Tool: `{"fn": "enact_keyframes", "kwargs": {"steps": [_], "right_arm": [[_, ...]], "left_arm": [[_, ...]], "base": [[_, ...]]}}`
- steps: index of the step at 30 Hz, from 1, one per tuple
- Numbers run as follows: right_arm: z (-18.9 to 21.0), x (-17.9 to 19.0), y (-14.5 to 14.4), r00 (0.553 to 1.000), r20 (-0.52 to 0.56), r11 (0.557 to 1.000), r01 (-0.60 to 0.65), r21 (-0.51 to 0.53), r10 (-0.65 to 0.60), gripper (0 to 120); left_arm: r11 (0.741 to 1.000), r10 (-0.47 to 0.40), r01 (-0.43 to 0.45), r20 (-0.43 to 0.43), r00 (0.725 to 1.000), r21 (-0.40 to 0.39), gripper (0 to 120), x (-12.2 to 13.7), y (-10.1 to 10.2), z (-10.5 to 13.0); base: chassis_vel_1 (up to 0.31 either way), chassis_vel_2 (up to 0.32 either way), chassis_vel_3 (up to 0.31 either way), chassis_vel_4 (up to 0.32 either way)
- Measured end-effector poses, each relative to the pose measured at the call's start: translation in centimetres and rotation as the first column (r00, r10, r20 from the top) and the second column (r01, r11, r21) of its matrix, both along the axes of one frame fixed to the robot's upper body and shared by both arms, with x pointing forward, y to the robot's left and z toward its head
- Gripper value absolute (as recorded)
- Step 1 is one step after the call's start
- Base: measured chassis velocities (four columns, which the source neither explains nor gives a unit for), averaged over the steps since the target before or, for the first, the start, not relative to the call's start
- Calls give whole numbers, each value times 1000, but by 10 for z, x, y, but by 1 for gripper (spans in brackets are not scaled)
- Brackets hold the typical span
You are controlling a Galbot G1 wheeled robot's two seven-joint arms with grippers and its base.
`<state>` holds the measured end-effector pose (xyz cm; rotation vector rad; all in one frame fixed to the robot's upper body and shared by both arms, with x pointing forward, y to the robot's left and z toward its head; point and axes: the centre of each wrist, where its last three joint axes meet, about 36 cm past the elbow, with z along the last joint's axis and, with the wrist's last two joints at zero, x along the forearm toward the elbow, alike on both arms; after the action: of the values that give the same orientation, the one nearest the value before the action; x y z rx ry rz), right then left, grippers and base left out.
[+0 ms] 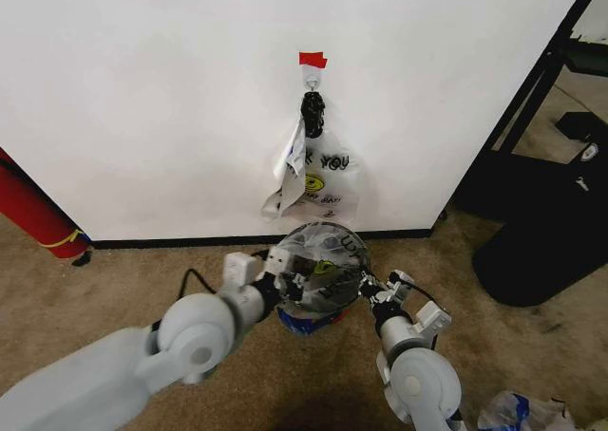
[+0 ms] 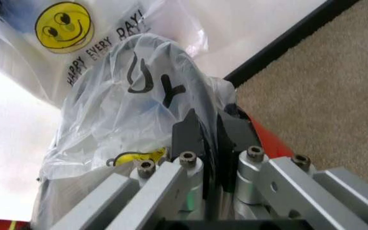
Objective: Pick up the garbage bag from the wall and place it over the trash bin.
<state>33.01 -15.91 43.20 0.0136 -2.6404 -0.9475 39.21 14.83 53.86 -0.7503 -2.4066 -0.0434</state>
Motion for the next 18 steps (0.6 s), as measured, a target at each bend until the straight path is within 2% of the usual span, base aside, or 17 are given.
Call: {"fn": "enact_keyframes", "kwargs": {"steps": [4, 6, 9, 13, 16, 18], "right_arm": [[-3, -4, 1, 999, 47, 999, -18, -32, 20, 1], [-3, -4, 2, 999, 48, 999, -19, -33, 21, 1], [-4, -4, 3, 998, 65, 999, -20, -40, 22, 1], [-4, -4, 2, 997, 69, 999, -17, -40, 20, 1], [-4, -4, 3, 997, 70, 999, -12, -43, 15, 1], [-4, -4, 3, 998, 69, 999, -11, -46, 15, 1]], "left_arm": [[998, 13, -14, 6, 1000, 55, 0, 30, -11, -12], [998, 14, -14, 6, 1000, 59, 0, 33, -12, -14], [995, 2, -1, -7, 1000, 99, 0, 50, -27, -25], [991, -1, 3, -20, 1000, 132, 0, 58, -37, -34], [981, 22, -7, -75, 997, 196, 0, 79, -61, -59], [979, 22, -5, -81, 996, 205, 0, 82, -66, -63]], "base": [[0, 0, 0, 0], [0, 0, 0, 0], [0, 0, 0, 0], [0, 0, 0, 0], [0, 0, 0, 0], [0, 0, 0, 0]]}}
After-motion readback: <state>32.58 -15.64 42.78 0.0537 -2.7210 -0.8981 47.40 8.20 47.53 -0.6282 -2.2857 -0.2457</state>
